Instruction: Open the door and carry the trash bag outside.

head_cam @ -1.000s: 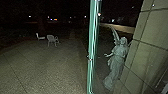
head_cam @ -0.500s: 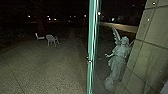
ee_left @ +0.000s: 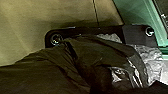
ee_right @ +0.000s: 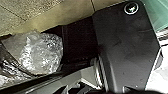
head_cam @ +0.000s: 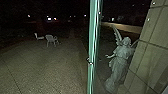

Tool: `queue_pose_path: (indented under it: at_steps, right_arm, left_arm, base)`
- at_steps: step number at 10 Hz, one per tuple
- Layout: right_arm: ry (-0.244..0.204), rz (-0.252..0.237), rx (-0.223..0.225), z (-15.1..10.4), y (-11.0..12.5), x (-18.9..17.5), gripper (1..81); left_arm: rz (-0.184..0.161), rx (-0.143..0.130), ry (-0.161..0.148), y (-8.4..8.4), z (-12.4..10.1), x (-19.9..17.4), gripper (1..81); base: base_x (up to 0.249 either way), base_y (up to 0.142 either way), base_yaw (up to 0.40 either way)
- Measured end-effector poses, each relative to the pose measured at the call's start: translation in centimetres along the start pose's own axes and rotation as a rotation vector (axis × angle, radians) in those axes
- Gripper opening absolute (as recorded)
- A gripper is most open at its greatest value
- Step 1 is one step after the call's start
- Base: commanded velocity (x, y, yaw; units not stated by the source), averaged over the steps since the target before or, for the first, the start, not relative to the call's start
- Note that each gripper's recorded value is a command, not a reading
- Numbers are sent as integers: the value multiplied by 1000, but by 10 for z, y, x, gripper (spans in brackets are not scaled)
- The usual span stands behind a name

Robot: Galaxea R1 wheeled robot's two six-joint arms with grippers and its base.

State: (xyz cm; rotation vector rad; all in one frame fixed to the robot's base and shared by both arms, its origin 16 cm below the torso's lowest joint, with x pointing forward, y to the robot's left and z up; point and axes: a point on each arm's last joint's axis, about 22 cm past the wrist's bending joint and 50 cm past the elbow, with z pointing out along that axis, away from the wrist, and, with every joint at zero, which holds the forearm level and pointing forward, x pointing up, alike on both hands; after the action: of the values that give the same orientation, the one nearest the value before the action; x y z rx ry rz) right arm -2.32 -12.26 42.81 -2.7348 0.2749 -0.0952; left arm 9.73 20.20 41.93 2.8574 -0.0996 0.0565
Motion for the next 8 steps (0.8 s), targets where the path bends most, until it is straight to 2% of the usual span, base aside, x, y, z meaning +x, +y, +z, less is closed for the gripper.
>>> queue_pose_path:
  at_steps: [8]
  right_arm:
    - [1,-2,1,0,-1,2,811]
  left_arm:
    - [0,0,2,0,0,2,10]
  base:
    - [90,0,0]
